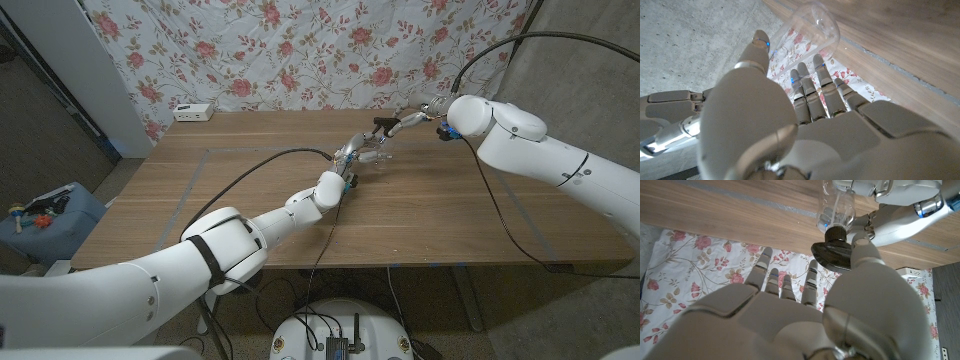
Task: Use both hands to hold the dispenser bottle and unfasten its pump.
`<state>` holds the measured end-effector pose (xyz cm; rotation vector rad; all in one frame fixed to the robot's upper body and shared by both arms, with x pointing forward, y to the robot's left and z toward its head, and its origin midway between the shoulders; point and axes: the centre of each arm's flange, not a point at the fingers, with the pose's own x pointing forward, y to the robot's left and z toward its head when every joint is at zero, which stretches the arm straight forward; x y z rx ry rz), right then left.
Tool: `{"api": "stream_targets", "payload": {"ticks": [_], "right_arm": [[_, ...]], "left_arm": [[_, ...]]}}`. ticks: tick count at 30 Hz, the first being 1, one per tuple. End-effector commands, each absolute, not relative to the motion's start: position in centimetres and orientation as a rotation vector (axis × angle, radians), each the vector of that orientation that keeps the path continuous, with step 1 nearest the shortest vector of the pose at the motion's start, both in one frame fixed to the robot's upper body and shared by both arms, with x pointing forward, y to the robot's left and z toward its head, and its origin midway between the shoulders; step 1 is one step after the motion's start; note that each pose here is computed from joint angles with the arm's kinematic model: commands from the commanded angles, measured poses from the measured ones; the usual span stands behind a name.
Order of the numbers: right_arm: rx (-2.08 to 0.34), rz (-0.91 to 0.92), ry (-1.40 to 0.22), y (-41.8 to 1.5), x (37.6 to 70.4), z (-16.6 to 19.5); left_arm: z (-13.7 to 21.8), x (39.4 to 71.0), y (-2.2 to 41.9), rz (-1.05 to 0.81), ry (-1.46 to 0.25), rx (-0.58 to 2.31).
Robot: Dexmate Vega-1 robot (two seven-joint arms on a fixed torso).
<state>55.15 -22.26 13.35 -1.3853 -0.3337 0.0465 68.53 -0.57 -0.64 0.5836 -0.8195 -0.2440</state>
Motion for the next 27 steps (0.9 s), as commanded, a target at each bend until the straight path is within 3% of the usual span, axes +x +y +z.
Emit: {"api": "stream_targets", "payload": {"ticks": [1, 27], "right_arm": [[-1.388, 0.042, -0.333, -22.20, 55.62, 12.92], [-1.373, 0.022, -0.358, -22.06, 55.85, 12.57]], "left_arm": [[-0.57, 68.46, -0.77, -0.249, -0.825, 0.586], [-0.72, 67.99, -1.08, -0.260, -0.832, 0.590]]}}
